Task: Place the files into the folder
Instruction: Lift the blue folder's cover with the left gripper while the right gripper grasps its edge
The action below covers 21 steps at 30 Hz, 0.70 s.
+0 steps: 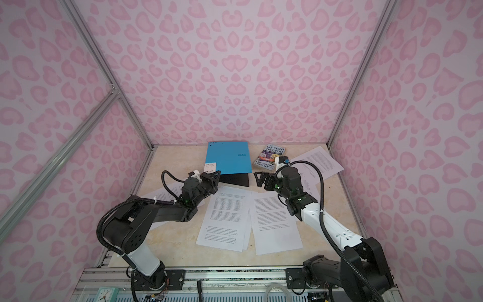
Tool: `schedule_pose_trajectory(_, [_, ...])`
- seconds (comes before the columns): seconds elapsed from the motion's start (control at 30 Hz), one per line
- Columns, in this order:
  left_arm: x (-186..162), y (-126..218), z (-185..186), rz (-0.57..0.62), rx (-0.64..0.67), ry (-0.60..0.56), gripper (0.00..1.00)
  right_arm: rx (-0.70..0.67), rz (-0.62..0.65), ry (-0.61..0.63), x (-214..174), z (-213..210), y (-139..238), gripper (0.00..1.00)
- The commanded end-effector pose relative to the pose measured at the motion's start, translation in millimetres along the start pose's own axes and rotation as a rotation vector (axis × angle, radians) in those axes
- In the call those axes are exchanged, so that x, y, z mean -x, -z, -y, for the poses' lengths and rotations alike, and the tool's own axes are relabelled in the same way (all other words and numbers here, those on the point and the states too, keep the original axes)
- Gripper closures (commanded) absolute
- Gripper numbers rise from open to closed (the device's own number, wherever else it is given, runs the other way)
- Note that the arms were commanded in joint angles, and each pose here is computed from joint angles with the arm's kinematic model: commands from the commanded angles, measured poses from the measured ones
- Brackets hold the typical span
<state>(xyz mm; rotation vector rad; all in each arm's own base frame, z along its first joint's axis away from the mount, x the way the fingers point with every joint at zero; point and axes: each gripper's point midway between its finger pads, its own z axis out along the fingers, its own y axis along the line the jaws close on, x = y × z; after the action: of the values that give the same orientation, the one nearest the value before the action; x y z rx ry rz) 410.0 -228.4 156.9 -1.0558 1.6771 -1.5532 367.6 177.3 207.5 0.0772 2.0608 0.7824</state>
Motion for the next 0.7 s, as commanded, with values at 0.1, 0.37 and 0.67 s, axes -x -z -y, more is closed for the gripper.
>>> schedule_pose_trajectory(0.1, [-13.2,21.7,14.8,-0.034,-0.076,-0.004,0.96,0.092,-0.172,-0.153,-14.5,-2.5,-40.2,0.01])
schedule_pose_trajectory(0.37, [-25.5,32.1,10.8,-0.059,-0.069,-0.018,0.96,0.194,-0.284,-0.304,-27.3,-9.6,-102.6,0.05])
schedule_pose_trajectory(0.67, [-27.7,39.8,5.0,-0.066,-0.063,-0.017,0.96,0.270,-0.326,-0.425,-39.1,-19.5,-143.3,0.27])
